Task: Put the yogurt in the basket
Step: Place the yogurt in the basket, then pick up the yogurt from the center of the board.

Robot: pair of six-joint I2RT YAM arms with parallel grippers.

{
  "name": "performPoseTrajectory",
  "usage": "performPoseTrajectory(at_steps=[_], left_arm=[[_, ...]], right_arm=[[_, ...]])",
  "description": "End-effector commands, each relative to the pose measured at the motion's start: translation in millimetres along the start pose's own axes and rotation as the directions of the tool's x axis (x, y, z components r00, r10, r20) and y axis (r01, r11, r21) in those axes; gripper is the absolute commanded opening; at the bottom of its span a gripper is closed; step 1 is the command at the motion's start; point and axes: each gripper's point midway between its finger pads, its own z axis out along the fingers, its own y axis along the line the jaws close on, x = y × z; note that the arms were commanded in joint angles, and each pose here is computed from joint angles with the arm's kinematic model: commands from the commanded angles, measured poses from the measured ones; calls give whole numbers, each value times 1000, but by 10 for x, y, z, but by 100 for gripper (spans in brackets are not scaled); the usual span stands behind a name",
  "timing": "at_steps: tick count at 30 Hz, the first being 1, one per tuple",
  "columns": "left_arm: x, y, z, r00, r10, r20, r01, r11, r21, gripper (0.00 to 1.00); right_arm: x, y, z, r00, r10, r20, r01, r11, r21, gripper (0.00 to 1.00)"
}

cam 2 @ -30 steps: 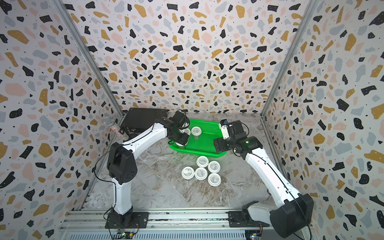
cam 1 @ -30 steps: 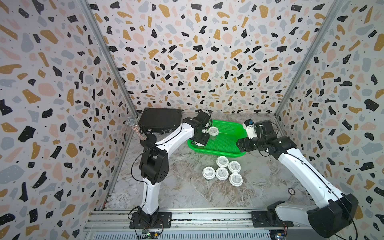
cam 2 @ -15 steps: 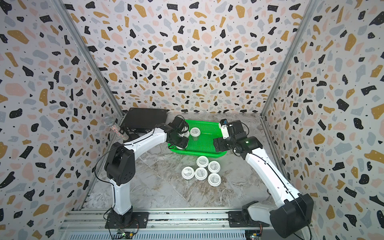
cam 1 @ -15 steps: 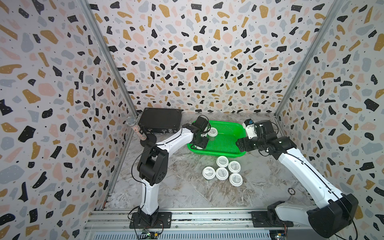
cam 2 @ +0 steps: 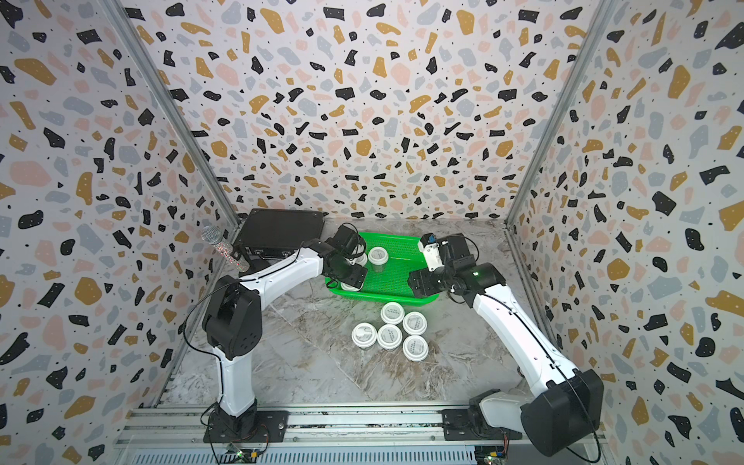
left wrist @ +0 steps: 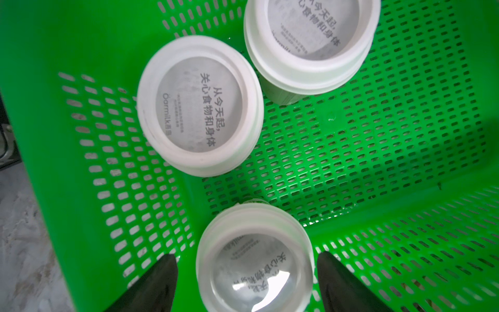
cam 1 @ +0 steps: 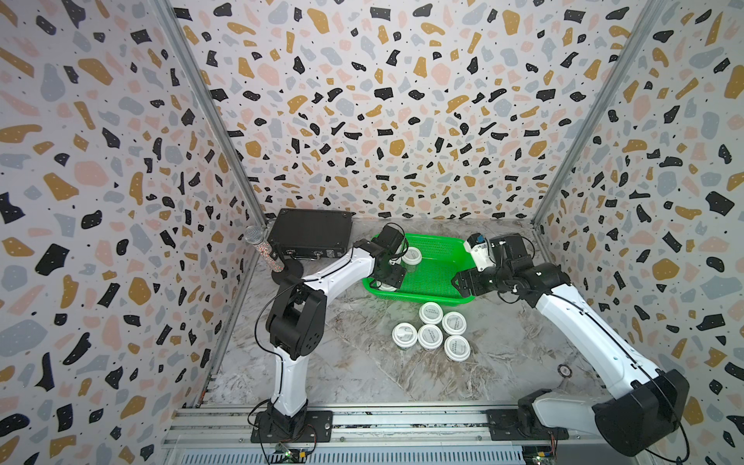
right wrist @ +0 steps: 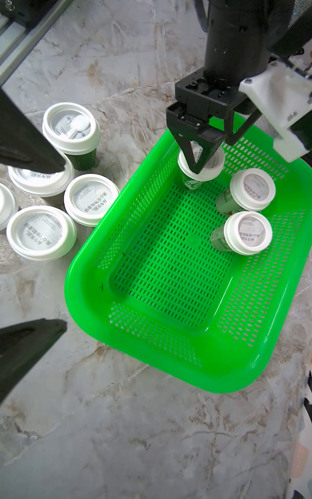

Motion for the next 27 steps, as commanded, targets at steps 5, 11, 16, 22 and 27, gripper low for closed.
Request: performPoseTrajectory(at_steps=[5, 11, 16, 22, 27], left_arm=[[-212, -7, -417, 997, -7, 79, 5, 1000, 27, 90], [-331, -85, -854, 987, -16, 163, 1, 996, 89, 93], [-288, -43, -1189, 975, -31, 220, 9, 995, 99, 94], [-76, 250, -1468, 953, -108, 283, 93, 993, 66, 95], [123, 539, -1512, 933, -189, 307, 183, 982, 47, 96]], right_arm=[[208, 182, -18, 994, -18, -104, 6, 993, -114, 87], [389, 320, 71, 983, -15, -181, -17, 984, -175, 81], [499, 559, 151, 970, -96, -224, 47, 975, -216, 79], [618, 892, 281, 935, -236, -264, 166, 951, -260, 81], [555, 864, 439, 935, -214, -282, 170, 970, -174, 81]])
